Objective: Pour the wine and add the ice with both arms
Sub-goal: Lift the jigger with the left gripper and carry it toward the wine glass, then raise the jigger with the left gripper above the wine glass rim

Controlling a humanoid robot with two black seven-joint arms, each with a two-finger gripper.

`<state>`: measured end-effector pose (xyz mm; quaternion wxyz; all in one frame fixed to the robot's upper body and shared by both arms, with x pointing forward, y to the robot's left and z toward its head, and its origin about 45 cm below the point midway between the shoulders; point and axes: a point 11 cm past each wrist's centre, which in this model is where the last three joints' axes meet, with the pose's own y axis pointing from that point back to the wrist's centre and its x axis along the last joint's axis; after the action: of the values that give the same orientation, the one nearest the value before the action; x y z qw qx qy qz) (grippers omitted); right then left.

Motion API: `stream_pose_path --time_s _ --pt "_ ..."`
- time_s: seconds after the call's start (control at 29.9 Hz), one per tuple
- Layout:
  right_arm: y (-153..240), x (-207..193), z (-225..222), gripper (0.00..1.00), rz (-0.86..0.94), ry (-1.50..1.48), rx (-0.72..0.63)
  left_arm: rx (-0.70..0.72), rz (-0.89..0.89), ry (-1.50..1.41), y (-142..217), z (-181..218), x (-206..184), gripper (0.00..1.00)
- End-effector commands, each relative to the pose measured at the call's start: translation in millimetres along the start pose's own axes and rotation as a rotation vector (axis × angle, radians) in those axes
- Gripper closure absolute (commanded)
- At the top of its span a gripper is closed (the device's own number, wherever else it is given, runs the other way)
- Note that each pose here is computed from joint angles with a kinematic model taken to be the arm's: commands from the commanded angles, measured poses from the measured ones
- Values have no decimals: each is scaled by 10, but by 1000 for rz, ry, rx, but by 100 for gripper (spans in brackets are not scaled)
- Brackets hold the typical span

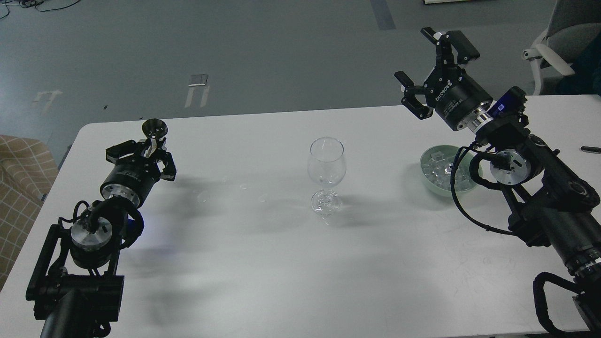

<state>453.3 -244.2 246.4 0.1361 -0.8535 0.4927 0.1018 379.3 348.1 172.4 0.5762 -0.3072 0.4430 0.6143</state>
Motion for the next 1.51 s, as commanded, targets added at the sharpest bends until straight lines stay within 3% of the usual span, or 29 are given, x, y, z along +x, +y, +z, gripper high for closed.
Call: stream_pose_path --time_s 0.0,0.23,0.77,1.24,1.47 --pt "14 4 19 0 2 -3 -3 39 -23 -34 17 -65 -250 100" --pt "26 4 38 0 3 -4 -6 121 -56 -69 145 -349 -713 100" --pt "79 -19 178 0 -2 -4 -42 371 -53 -182 446 -1101 -1068 100" --pt "83 -79 246 0 -14 -12 -51 481 -127 -304 374 -1489 -1656 100" --pt "95 -86 257 0 -15 -14 -52 506 -139 -371 390 -1632 -1688 100"
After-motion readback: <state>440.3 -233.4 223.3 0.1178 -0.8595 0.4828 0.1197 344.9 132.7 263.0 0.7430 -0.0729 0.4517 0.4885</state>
